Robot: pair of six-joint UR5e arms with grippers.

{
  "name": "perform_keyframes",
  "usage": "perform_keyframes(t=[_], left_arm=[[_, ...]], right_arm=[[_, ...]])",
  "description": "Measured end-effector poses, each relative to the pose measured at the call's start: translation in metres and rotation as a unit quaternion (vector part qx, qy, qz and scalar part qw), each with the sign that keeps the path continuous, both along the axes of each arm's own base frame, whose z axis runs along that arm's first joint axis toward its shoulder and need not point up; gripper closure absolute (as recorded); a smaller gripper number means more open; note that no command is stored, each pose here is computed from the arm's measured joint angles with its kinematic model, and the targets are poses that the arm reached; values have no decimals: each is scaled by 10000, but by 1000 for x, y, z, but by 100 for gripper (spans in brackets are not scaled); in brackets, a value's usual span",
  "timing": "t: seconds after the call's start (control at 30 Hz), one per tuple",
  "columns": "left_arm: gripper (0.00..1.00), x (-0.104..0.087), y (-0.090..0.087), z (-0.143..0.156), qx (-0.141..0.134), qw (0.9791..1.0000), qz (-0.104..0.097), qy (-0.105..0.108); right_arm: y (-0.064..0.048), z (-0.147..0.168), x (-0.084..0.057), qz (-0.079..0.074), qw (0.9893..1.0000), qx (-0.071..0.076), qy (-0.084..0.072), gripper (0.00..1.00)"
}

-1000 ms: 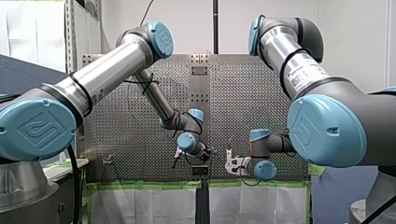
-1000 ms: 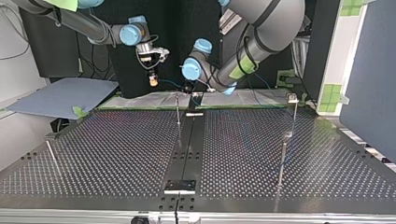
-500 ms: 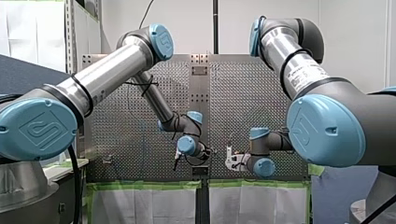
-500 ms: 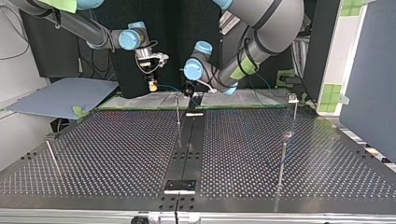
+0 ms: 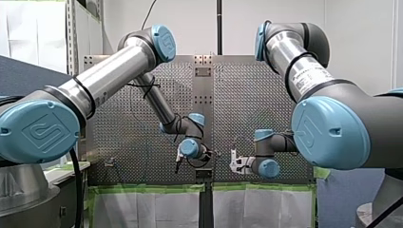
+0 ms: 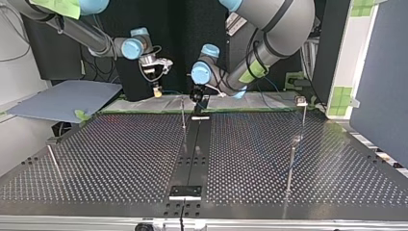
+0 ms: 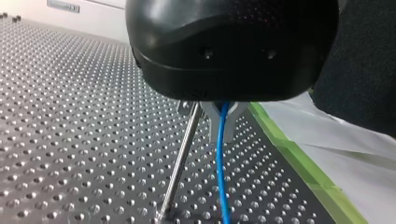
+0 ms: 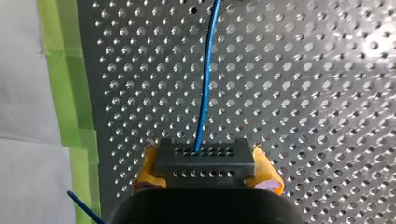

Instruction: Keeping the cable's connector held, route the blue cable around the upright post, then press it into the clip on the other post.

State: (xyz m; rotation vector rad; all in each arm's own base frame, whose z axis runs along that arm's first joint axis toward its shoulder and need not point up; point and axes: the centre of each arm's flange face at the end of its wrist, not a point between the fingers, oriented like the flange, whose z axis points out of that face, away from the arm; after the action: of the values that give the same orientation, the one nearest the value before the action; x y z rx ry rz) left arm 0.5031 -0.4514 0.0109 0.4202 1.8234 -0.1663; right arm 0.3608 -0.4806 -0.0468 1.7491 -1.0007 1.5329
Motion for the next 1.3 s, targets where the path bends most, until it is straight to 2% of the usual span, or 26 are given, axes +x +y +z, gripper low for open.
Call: perform_keyframes(t=[0.27, 0.47, 0.7, 0.97, 1.3], left_arm=[[98, 2, 6, -22, -126, 9998, 105, 101], [98, 10, 10, -24, -255, 9996, 126, 6], [98, 18, 15, -23, -460, 9988, 141, -6], [98, 22, 19, -28, -664, 9977, -5, 128], [98, 23, 25, -39, -840, 9960, 34, 313]], right_arm=[[-10, -1, -9, -99, 9999, -32, 13, 100], [-21, 2, -15, -165, 9998, -88, -21, 100], [-32, 4, -20, -156, 9997, -175, -23, 100], [-40, 6, -24, -199, 9996, -218, -26, 100], [-47, 7, -30, -267, 9993, -243, -35, 100]])
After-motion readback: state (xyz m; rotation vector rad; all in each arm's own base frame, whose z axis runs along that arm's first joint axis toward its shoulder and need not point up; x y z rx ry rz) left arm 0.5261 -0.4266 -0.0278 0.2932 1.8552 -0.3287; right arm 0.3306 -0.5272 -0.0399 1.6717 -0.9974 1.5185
